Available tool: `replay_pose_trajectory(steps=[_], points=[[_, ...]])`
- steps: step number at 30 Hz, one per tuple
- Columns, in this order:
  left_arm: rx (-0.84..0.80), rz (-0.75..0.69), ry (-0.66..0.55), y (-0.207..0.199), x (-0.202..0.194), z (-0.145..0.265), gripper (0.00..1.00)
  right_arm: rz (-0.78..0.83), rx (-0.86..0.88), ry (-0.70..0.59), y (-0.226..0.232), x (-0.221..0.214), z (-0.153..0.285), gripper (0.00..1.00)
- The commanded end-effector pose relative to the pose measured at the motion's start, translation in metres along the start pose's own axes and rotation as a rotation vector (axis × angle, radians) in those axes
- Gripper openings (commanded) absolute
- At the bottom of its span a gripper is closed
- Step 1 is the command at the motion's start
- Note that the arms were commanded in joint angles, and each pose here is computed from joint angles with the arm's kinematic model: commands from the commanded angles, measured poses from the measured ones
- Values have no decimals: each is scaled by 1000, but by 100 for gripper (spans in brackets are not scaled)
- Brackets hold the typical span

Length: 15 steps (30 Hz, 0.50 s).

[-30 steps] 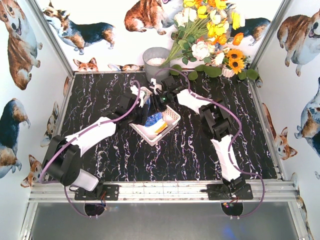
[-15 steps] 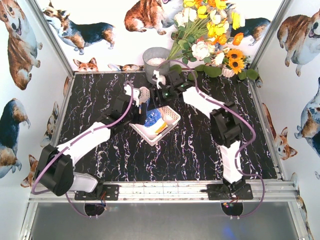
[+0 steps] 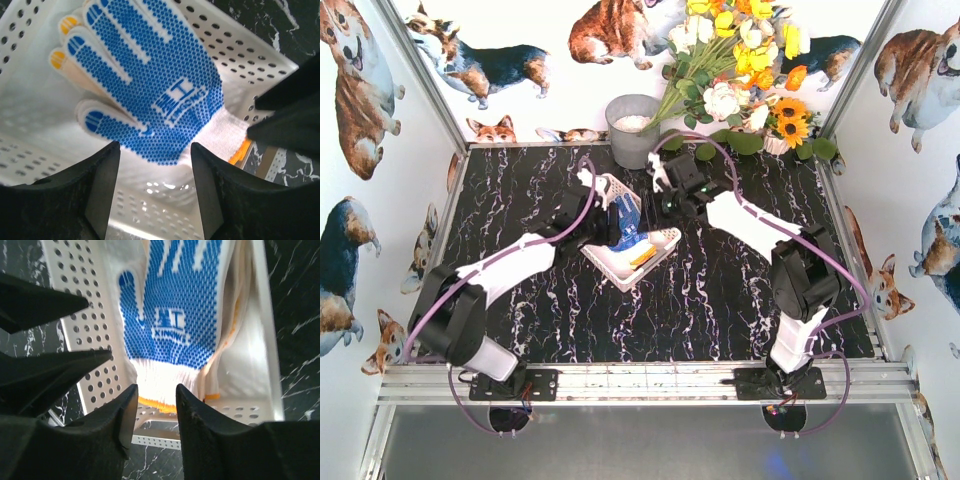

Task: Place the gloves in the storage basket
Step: Place the glove in the bin.

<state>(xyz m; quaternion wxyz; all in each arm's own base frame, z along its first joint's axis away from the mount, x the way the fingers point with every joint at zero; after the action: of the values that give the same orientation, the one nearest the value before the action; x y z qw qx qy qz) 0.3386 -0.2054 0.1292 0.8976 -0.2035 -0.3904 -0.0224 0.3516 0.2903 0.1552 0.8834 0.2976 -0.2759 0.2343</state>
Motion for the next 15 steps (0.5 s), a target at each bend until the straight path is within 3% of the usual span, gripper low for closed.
replay_pose_trajectory(steps=[1,15], points=[[-81,27,-40,-19,25,-16,50,-19,-16,-49,11,2,1,35],[-133,15,-49,-30,32,-71,34,-82,-64,7,-6,-23,-30,19]])
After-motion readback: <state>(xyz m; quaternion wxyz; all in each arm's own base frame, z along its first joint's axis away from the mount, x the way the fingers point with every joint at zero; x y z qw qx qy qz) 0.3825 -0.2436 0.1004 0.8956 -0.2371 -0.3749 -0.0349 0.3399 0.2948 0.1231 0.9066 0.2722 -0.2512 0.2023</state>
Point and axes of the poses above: each gripper's point midway between its finger pads, its own z axis back along the fingers, its own y axis along the line the jaws close on, x = y × z, the point moved 2 cm from there along z, back along the fingers, and after that the axes turned 7 degrees about z, right-handed, at the moved point
